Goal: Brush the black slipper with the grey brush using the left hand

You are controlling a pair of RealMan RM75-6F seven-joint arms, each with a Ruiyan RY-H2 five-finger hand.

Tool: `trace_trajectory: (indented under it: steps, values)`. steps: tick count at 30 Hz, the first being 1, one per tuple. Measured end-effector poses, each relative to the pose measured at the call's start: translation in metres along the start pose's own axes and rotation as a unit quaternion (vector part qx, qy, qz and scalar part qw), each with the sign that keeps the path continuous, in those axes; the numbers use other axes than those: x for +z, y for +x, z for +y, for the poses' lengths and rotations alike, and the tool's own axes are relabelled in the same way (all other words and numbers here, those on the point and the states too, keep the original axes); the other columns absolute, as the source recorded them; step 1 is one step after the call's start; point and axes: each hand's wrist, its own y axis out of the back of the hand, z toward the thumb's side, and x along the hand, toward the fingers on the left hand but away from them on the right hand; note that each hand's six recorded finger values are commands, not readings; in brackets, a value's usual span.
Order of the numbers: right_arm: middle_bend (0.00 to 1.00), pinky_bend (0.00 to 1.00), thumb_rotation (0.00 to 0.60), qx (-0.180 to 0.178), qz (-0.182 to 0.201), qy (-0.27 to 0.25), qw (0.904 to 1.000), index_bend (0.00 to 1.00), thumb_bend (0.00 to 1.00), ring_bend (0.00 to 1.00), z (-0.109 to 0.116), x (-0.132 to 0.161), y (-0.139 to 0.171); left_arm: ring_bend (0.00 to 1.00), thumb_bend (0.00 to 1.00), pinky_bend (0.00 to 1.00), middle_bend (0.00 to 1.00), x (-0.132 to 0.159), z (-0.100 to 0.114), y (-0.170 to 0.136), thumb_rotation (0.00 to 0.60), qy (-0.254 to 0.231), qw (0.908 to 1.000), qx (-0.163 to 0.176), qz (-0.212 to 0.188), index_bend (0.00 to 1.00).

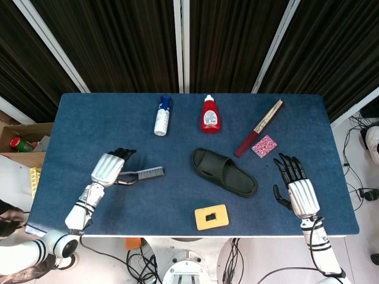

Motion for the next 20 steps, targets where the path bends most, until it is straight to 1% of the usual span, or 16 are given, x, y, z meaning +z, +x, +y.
trace_trajectory:
  steps: [1,2,3,6,8,11,13,16,20]
  values:
    - [0.0,0.0,0.6,0.0,-0.003,0.0,1.0,0.0,0.48,0.0,0.0,-0.001,0.0,0.13,0.0,0.35,0.11,-0.003,0.004,-0.004,0.125,-0.007,0.9999,0.013,0.006,0.09]
    - [0.0,0.0,0.6,0.001,-0.006,0.001,1.0,0.0,0.47,0.0,0.0,-0.003,0.001,0.12,0.0,0.33,0.09,-0.005,0.007,-0.006,0.086,-0.011,0.9997,0.019,0.01,0.08]
    - [0.0,0.0,0.6,0.003,-0.011,0.002,0.9999,0.0,0.47,0.0,0.0,-0.005,0.002,0.11,0.0,0.32,0.08,-0.009,0.011,-0.012,0.059,-0.02,0.9991,0.033,0.019,0.08]
    - [0.0,0.0,0.6,0.008,-0.029,0.005,0.9995,0.0,0.45,0.0,-0.001,-0.012,0.005,0.09,0.0,0.3,0.06,-0.025,0.02,-0.032,0.014,-0.049,0.9953,0.068,0.048,0.07]
    - [0.0,0.0,0.6,0.012,-0.041,0.004,0.9991,0.0,0.44,0.0,-0.001,-0.016,0.007,0.09,0.0,0.29,0.06,-0.038,0.022,-0.051,0.0,-0.067,0.9911,0.088,0.074,0.07]
    - [0.0,0.0,0.6,0.02,-0.063,0.004,0.9978,0.0,0.43,0.0,-0.002,-0.024,0.012,0.08,0.0,0.28,0.06,-0.055,0.023,-0.078,0.0,-0.086,0.9845,0.107,0.109,0.07]
    - [0.0,0.0,0.6,0.024,-0.078,0.008,0.9966,0.0,0.41,0.0,-0.001,-0.031,0.016,0.08,0.0,0.28,0.06,-0.064,0.02,-0.094,0.0,-0.092,0.982,0.107,0.126,0.07]
    - [0.0,0.0,0.6,0.029,-0.099,0.017,0.9945,0.0,0.39,0.0,0.002,-0.04,0.023,0.08,0.0,0.28,0.06,-0.076,0.015,-0.118,0.0,-0.094,0.9806,0.092,0.145,0.07]
    - [0.0,0.0,0.6,0.034,-0.123,0.028,0.9914,0.0,0.38,0.0,0.007,-0.05,0.034,0.08,0.0,0.28,0.06,-0.089,0.015,-0.145,0.0,-0.083,0.9791,0.08,0.167,0.07]
